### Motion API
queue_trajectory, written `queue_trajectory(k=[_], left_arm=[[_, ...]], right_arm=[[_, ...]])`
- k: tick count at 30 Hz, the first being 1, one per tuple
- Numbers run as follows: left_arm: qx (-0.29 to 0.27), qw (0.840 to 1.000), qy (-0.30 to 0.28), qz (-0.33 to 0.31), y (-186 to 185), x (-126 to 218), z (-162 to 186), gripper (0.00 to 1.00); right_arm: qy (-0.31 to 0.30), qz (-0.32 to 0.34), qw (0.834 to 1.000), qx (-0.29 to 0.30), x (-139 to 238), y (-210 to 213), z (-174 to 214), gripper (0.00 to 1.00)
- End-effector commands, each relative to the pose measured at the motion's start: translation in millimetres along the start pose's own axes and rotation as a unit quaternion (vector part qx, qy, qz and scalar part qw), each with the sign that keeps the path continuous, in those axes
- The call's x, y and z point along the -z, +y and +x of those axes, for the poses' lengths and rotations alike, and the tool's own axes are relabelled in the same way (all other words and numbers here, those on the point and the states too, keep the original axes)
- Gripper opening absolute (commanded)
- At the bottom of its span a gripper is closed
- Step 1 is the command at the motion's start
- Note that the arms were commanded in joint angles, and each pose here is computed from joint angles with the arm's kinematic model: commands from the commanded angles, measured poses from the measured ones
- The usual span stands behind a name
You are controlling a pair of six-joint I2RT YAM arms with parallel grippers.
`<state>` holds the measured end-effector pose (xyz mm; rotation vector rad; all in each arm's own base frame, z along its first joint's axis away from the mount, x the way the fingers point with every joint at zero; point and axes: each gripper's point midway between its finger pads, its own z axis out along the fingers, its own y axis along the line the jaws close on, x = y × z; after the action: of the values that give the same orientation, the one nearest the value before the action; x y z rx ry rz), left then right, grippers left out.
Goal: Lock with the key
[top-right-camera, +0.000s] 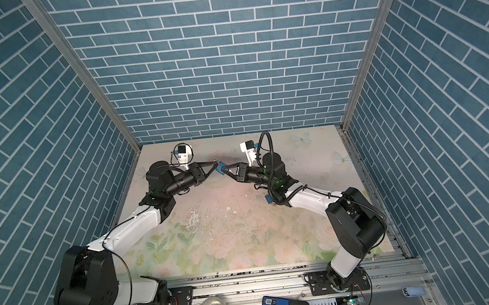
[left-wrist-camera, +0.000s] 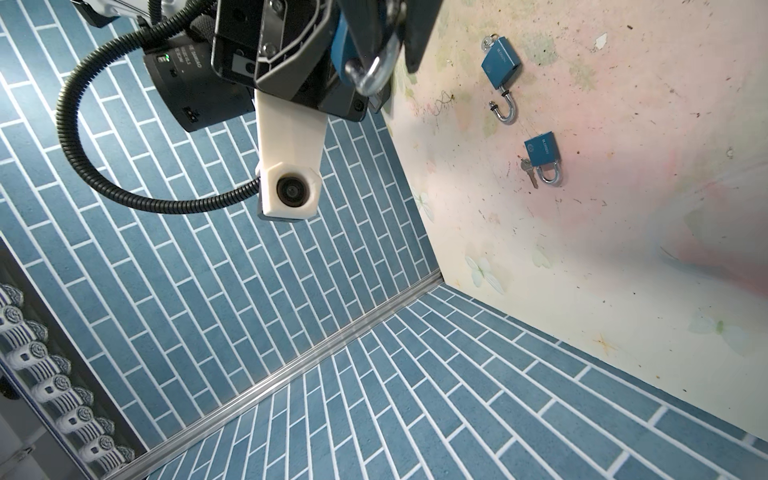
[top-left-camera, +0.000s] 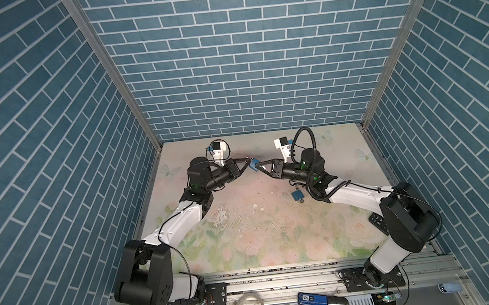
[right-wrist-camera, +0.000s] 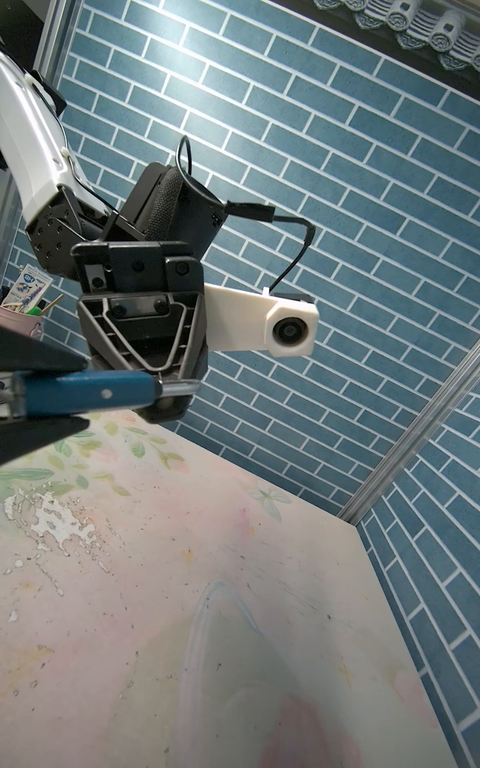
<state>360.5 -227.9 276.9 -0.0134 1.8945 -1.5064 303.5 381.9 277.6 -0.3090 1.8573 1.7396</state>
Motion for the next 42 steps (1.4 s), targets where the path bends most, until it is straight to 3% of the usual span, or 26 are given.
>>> queue_trajectory(k=[1,10,16,27,42], left_arm=[[-0.029,1.0,0.0,0.0,-3,-2,-4,0.0],[-0.036,0.999,-0.005,-0.023,5,1,-3,0.0],[-0.034,0.999,-0.011,-0.031,8,2,-5,0.0],[-0.009,0.999,-0.03,-0.04,20,2,-16,0.0],[0.008,0.999,-0.047,-0.012,9,3,-22,0.0]], right_arm=[[-0.002,-0.041,0.999,0.021,5,34,-3,0.0],[-0.015,-0.042,0.999,0.02,8,33,-12,0.0],[-0.027,-0.045,0.998,0.018,12,32,-21,0.27],[-0.044,-0.018,0.999,0.008,24,17,-25,0.47],[-0.077,0.076,0.993,-0.04,42,-32,-12,0.5]])
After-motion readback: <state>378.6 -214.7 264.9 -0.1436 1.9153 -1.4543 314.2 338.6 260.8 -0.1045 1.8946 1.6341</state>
